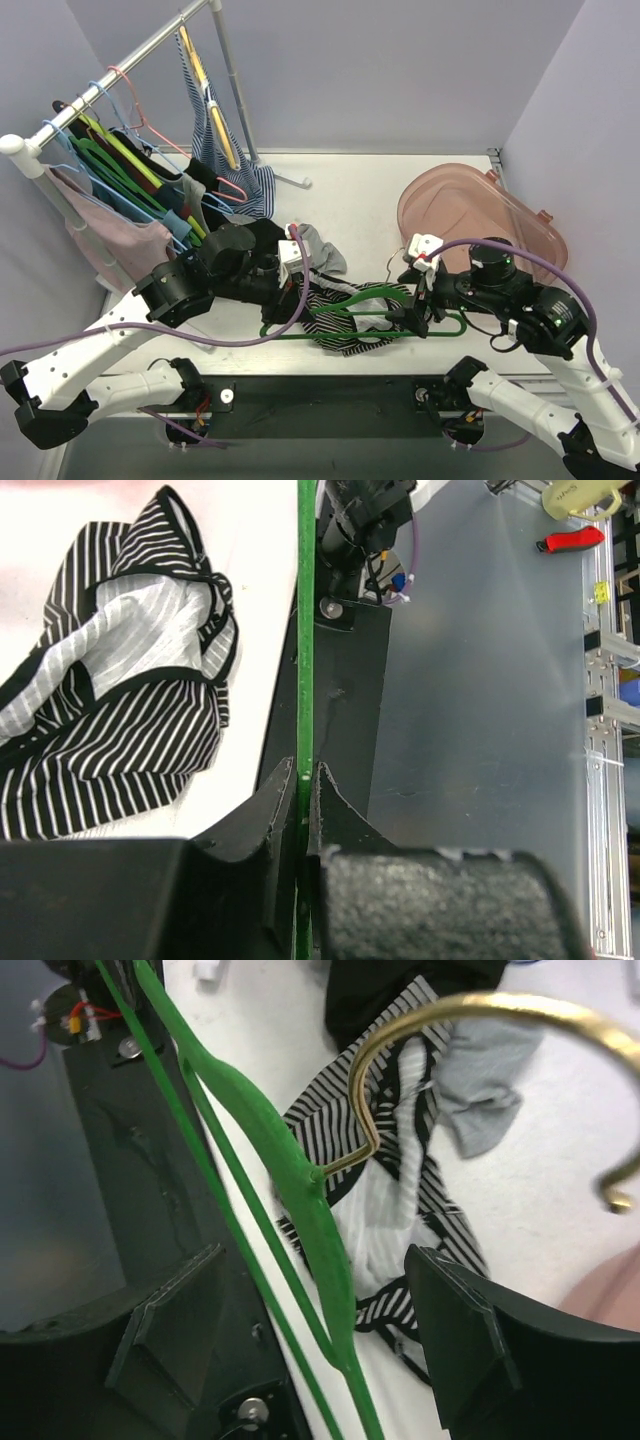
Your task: Place the tank top on the hanger
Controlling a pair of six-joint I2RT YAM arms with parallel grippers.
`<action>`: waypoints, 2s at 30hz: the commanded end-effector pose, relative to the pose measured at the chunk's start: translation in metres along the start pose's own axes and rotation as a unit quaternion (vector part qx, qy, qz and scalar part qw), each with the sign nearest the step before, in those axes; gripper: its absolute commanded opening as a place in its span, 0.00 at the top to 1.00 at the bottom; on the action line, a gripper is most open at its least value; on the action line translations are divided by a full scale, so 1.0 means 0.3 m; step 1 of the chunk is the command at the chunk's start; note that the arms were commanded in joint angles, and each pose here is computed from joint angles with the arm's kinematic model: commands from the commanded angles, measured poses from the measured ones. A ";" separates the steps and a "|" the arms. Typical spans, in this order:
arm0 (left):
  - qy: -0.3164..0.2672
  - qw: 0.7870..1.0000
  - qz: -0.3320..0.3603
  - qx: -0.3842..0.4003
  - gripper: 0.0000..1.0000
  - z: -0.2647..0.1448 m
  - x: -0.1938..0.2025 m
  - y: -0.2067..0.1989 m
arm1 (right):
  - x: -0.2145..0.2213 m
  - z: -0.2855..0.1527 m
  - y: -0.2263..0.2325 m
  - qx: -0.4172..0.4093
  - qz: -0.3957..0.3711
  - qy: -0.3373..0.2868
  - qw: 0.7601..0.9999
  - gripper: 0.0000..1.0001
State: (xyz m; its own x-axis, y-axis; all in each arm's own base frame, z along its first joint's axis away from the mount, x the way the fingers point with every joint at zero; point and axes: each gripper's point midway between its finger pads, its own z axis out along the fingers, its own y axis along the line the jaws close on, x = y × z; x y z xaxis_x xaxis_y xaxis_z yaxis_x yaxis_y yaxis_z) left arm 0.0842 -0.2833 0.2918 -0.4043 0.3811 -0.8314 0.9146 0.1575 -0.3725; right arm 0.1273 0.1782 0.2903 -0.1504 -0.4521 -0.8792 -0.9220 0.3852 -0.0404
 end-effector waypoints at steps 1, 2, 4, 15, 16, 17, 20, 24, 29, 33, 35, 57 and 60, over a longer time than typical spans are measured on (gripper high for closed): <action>-0.048 0.997 0.051 0.027 1.00 -0.018 -0.066 -0.044 | 0.026 0.070 0.067 -0.078 0.037 0.008 0.996 0.31; -0.052 0.997 0.054 0.025 1.00 -0.018 -0.070 -0.042 | 0.018 0.073 0.099 -0.107 0.042 0.000 0.993 0.38; -0.056 0.997 0.054 0.021 1.00 -0.015 -0.064 -0.034 | 0.005 0.074 0.120 -0.126 0.044 -0.013 0.991 0.49; -0.120 0.988 0.024 -0.094 0.60 0.001 -0.107 0.114 | 0.008 0.004 0.103 -0.063 0.085 -0.022 0.994 1.00; -0.128 0.986 0.023 -0.104 0.49 -0.009 -0.110 0.123 | 0.022 -0.011 0.101 -0.051 0.088 -0.020 0.995 1.00; -0.138 0.982 0.019 -0.125 0.42 -0.017 -0.116 0.146 | 0.032 -0.016 0.095 -0.040 0.091 -0.018 0.995 1.00; -0.146 0.978 0.002 -0.152 0.28 -0.023 -0.092 0.181 | 0.078 -0.038 0.061 0.010 0.107 -0.007 0.994 1.00; -0.137 0.968 -0.025 -0.207 0.23 -0.029 -0.051 0.257 | 0.144 -0.063 0.006 0.078 0.127 0.019 0.989 1.00; -0.093 0.948 -0.097 -0.288 0.23 0.015 0.041 0.393 | 0.203 -0.080 -0.070 0.154 0.145 0.049 0.976 1.00; -0.073 0.918 -0.140 -0.363 0.23 0.048 0.094 0.517 | 0.226 -0.076 -0.102 0.180 0.150 0.070 0.970 1.00; -0.071 0.896 -0.154 -0.410 0.23 0.054 0.101 0.594 | 0.229 -0.072 -0.105 0.180 0.149 0.073 0.969 1.00; 0.066 0.793 -0.235 -0.558 0.55 0.170 0.272 0.916 | 0.252 -0.003 -0.099 0.158 0.159 0.072 0.972 1.00; 0.071 0.793 -0.230 -0.559 0.69 0.155 0.277 0.909 | 0.250 0.007 -0.098 0.152 0.160 0.071 0.973 1.00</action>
State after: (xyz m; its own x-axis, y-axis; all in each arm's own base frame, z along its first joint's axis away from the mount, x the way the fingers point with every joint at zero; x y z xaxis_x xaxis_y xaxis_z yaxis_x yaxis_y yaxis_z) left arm 0.2913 -0.2536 0.0814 -0.7863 0.1577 -0.5974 0.1649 0.9854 0.0431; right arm 0.1379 0.1257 0.2227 -0.4849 -0.3938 -0.7809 -0.6711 0.7401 0.0435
